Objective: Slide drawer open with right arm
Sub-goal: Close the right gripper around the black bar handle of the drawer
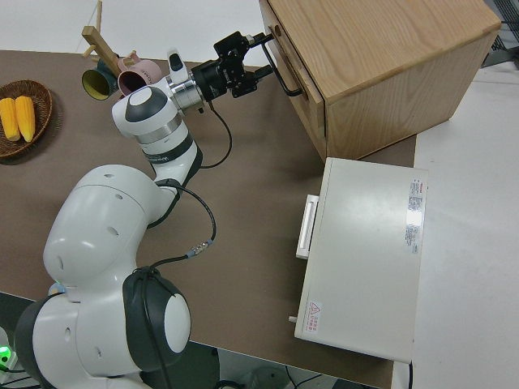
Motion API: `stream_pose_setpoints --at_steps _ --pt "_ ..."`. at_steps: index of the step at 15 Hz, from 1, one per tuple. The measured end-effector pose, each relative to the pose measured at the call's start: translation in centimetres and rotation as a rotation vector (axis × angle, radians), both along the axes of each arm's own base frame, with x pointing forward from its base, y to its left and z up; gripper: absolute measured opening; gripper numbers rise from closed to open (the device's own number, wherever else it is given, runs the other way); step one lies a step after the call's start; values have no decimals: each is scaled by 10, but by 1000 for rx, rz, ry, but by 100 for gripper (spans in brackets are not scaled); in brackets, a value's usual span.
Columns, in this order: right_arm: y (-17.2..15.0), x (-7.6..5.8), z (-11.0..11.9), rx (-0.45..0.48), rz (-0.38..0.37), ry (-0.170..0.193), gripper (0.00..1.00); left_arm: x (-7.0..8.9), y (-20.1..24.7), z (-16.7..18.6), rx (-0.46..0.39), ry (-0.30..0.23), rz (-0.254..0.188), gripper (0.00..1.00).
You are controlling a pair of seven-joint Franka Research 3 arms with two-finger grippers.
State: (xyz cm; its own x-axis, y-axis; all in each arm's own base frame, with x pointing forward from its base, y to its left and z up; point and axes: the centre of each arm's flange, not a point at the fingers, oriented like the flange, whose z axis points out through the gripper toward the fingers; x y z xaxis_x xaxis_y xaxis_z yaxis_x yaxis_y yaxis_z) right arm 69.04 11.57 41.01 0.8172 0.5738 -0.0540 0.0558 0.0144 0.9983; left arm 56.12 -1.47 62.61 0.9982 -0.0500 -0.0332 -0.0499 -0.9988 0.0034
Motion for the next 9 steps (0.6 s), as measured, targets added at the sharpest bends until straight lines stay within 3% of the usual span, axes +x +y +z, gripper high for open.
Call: stream_pose_setpoints --at_steps 3,6,9 --pt "-1 0 0 -3 3 1 89 0 0 0 0 0 0 100" --pt "-3 0 -1 -3 1 2 56 0 0 0 0 0 0 100" --pt "-8 0 -11 5 18 27 30 0 0 0 0 0 0 100"
